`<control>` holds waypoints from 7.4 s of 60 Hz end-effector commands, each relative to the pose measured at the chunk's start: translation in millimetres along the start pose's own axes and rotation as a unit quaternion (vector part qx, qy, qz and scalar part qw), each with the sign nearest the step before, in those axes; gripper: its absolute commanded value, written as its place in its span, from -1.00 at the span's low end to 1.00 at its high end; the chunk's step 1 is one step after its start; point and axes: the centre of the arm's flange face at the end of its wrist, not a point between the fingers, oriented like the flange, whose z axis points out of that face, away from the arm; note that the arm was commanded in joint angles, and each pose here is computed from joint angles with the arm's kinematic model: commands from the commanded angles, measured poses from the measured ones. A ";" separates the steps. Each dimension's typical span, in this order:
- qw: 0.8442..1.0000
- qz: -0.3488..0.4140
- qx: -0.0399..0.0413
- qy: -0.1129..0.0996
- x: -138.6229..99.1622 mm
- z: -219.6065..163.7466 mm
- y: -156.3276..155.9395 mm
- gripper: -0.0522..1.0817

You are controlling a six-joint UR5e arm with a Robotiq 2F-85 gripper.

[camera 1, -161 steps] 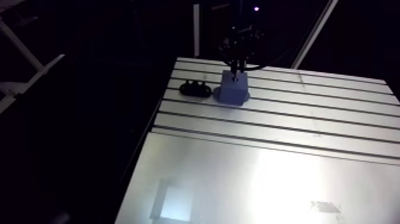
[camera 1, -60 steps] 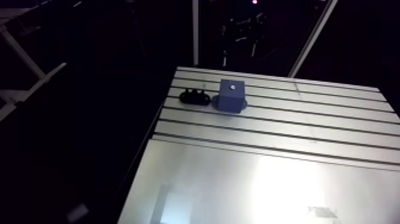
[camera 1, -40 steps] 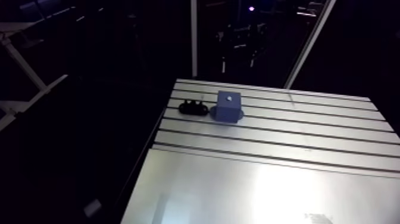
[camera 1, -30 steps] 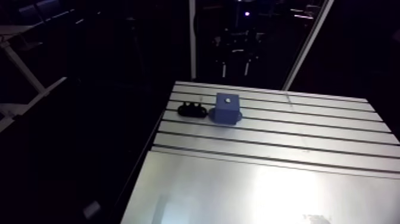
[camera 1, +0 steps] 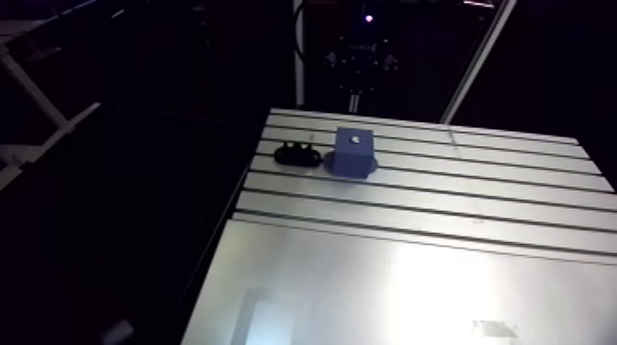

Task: Pick up the M10 bolt and insert it into the hex recess until seated.

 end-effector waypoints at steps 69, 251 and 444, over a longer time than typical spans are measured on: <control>0.999 -0.017 -0.006 -0.052 6.9 33.0 14.3 0.99; 0.998 -0.029 -0.003 -0.047 1.3 53.9 11.5 0.99; 0.998 -0.046 -0.026 0.015 -18.9 -133.0 41.5 -0.90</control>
